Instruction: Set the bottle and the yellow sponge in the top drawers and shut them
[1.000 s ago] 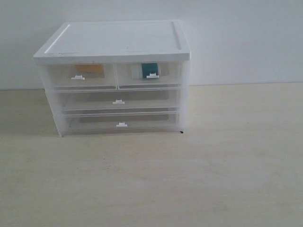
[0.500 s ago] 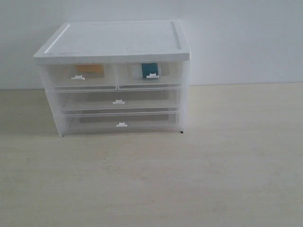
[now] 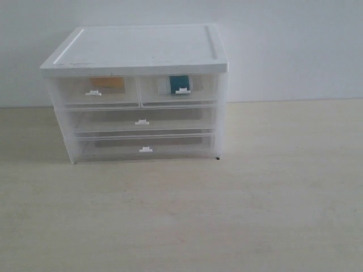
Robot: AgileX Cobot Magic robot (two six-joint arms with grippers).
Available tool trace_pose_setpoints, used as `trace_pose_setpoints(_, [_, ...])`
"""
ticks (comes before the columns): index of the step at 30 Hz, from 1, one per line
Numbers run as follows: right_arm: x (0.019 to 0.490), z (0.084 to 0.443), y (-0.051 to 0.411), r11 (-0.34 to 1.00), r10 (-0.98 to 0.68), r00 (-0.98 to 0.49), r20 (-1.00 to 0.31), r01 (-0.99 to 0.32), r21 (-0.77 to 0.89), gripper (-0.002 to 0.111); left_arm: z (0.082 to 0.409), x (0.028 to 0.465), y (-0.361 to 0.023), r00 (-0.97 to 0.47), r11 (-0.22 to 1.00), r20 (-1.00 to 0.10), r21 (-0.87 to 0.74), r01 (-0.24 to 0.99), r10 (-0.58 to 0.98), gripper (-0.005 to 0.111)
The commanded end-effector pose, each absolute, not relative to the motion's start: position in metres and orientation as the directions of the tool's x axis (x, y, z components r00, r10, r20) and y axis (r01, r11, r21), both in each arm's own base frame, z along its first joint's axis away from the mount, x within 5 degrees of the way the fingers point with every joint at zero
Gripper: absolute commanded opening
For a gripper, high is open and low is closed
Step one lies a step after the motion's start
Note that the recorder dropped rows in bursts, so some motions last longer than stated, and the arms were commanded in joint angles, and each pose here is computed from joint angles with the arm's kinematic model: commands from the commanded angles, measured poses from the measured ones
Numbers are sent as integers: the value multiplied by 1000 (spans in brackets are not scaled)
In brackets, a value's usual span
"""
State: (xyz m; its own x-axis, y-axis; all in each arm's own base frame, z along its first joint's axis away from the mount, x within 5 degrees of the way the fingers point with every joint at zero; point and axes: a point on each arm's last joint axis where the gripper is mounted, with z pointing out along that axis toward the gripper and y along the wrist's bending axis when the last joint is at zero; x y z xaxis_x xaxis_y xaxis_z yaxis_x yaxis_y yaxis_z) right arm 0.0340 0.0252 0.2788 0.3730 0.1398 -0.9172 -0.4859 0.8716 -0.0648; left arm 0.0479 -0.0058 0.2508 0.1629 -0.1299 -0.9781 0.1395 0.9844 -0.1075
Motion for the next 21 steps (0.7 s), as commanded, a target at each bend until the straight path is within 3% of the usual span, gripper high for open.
trace_pose_setpoints(1, [33,278,25,872,145,377,-915,-485,-62,0,240,50,0,70,992,-990,-126,5,-126,4])
trace_pose_setpoints(6, [33,278,25,872,145,377,-915,-485,-62,0,220,54,4,27,990,-993,-121,-72,-119,4])
trace_pose_setpoints(14, [33,278,25,872,144,376,-915,-485,-62,0,195,56,5,-113,996,-993,23,-83,14,4])
trace_pose_setpoints(21, [33,278,25,872,144,376,-915,-485,-62,0,185,54,6,-223,996,-975,22,-86,2,4])
